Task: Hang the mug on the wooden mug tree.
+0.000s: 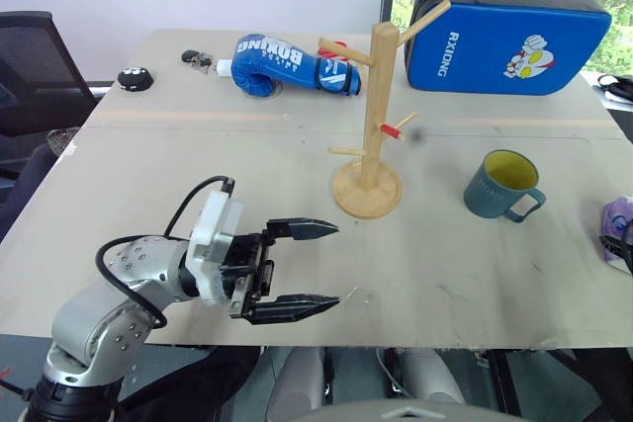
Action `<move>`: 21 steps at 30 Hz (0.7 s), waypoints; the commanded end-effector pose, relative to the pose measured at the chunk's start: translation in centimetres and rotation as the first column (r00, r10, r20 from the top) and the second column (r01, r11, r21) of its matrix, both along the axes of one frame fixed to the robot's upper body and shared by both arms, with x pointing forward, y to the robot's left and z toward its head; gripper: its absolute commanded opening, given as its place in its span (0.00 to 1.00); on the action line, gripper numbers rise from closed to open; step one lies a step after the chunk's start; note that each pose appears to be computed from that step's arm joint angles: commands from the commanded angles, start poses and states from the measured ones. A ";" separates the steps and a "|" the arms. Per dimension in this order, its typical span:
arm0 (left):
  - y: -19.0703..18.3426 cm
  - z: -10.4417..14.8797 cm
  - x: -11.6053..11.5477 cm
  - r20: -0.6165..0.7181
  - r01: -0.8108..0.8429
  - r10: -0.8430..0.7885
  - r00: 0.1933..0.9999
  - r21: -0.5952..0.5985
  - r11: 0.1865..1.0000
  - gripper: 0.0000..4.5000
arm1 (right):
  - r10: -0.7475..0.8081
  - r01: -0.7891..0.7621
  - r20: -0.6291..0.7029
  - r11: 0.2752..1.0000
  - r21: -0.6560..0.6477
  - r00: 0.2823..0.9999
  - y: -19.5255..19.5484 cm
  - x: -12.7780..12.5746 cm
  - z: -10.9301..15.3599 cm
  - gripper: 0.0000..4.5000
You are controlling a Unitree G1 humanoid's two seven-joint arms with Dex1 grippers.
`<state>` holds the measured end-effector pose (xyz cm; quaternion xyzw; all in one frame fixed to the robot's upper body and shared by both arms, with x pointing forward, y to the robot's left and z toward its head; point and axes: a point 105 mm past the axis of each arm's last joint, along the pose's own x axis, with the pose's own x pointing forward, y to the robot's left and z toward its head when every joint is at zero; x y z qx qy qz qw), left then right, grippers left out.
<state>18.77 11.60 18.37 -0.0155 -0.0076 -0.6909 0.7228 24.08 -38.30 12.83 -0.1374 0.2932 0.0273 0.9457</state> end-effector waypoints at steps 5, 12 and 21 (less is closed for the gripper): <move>0.5 0.4 0.4 0.045 -0.018 0.018 0.999 0.008 1.000 1.00 | 0.174 -0.182 0.237 0.983 0.013 0.956 7.1 -1.4 6.5 0.99; 0.7 0.5 1.0 0.061 -0.059 0.058 0.996 0.004 0.998 1.00 | -0.047 0.015 0.360 0.996 0.091 0.932 12.7 0.0 2.3 0.99; 0.4 0.9 1.2 0.081 -0.076 0.076 0.994 0.000 0.997 1.00 | -0.175 0.128 0.388 0.981 0.145 0.905 13.9 1.7 0.2 0.99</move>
